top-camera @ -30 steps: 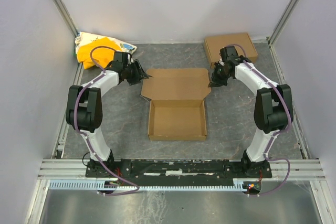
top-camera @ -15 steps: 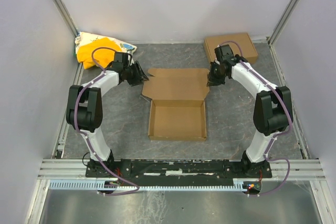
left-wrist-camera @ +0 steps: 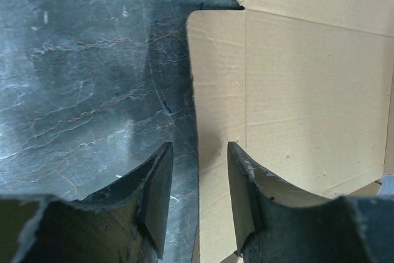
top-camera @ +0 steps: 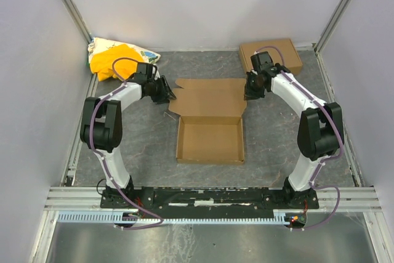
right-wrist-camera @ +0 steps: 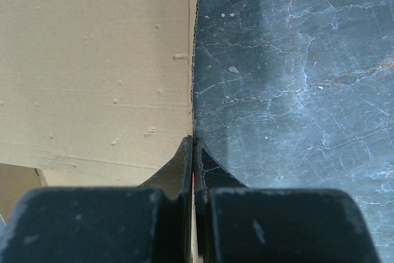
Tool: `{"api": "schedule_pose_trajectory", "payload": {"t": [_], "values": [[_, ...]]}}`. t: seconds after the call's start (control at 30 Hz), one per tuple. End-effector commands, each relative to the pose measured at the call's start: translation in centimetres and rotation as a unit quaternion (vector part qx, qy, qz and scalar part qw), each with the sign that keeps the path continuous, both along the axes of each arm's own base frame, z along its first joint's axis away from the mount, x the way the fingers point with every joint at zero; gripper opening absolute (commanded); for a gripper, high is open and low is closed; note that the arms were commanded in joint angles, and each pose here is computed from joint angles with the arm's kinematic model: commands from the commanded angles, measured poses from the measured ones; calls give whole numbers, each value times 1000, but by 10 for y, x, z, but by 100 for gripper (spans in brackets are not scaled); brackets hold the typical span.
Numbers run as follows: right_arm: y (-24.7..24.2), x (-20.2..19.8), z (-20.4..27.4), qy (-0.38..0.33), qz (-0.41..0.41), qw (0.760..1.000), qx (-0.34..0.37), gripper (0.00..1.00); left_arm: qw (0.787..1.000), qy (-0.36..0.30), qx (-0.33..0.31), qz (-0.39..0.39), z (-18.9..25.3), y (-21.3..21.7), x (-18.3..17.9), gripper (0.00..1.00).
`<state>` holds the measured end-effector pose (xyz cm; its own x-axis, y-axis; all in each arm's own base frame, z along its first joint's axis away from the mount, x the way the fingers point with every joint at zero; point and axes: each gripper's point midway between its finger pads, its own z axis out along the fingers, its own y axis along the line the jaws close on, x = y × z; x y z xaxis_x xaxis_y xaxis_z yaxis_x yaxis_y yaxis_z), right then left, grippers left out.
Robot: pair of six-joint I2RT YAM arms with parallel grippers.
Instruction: Fold the paper box
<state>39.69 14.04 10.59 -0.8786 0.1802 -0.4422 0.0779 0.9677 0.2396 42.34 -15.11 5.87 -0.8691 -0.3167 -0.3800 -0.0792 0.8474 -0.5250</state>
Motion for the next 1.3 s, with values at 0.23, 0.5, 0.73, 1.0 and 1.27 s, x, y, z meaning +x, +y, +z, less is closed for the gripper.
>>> {"api": "schedule_pose_trajectory", "payload": {"t": [0.23,0.5,0.73,1.0,1.27], "values": [[11,4,42,-82,35,996,-14,2,990,-105,49,-83,45,-46,-2,37],[16,-3,51,-120,55,990,-39,2,972,-164,151,-71,67,-44,-10,19],[15,-8,58,-169,47,984,-42,2,944,-223,242,-14,95,-26,-21,3],[9,-23,63,-223,37,974,-23,2,913,-288,281,63,108,-23,-39,3],[-2,-53,83,-254,42,966,-9,28,883,-375,232,159,103,11,-70,3]]}}
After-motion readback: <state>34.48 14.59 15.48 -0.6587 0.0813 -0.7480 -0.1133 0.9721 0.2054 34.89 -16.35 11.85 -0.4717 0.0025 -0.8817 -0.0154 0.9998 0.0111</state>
